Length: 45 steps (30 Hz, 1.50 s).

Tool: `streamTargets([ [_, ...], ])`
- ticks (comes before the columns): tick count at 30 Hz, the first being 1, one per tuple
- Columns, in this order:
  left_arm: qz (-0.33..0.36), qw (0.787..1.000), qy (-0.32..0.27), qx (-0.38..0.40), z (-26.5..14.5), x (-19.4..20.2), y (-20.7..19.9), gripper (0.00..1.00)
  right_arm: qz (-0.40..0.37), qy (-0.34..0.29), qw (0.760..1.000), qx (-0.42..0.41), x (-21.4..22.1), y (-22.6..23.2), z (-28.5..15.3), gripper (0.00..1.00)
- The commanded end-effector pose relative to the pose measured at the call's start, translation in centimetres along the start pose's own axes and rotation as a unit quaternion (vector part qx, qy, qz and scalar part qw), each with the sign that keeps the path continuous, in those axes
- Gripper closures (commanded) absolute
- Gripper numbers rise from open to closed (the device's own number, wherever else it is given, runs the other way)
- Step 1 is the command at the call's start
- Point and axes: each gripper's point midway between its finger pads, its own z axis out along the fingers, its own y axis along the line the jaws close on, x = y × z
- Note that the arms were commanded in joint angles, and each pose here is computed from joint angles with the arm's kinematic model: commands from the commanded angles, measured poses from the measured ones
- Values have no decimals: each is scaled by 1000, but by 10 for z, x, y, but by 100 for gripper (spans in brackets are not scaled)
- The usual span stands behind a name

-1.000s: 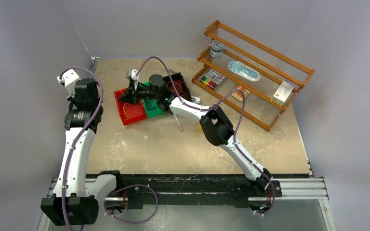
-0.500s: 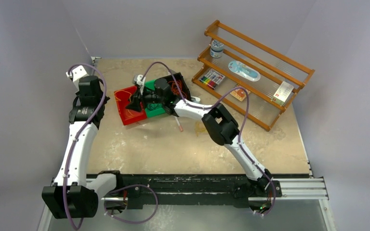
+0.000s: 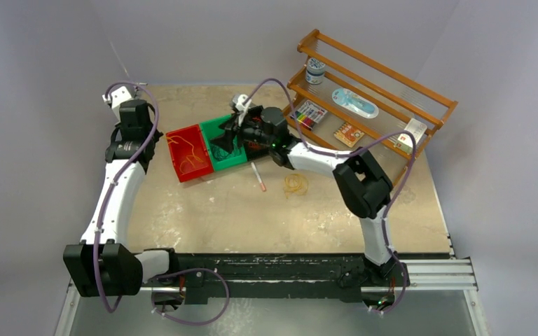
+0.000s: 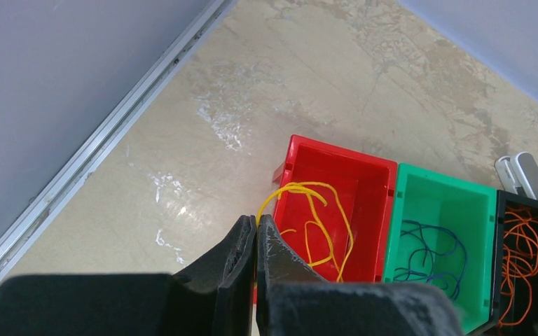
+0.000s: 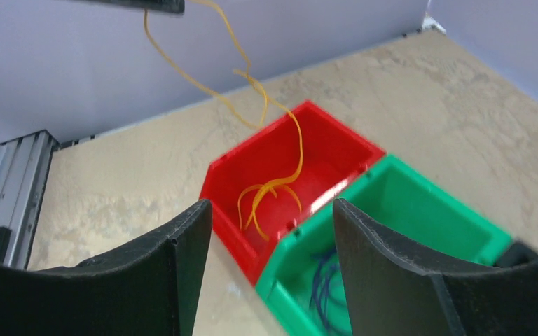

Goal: Untangle the cables

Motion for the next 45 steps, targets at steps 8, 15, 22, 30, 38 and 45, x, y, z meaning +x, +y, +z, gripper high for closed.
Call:
streamTargets([
  [8, -33, 997, 10, 72, 32, -3, -47, 100, 13, -41, 999, 25, -21, 29, -79, 34],
  [15, -30, 994, 59, 82, 53, 40, -60, 100, 29, -22, 997, 63, 2, 35, -117, 34],
  [22, -30, 994, 93, 56, 65, 76, -63, 100, 38, -4, 995, 94, 20, 36, -144, 34],
  [30, -24, 997, 79, -3, 79, 108, -57, 100, 38, 7, 993, 112, 16, 42, -165, 35],
  [38, -17, 996, 81, -17, 97, 125, -54, 100, 19, 9, 988, 153, 5, 41, -190, 34],
  [45, -23, 996, 81, -15, 113, 136, -59, 100, 18, 13, 985, 173, 4, 38, -198, 34],
])
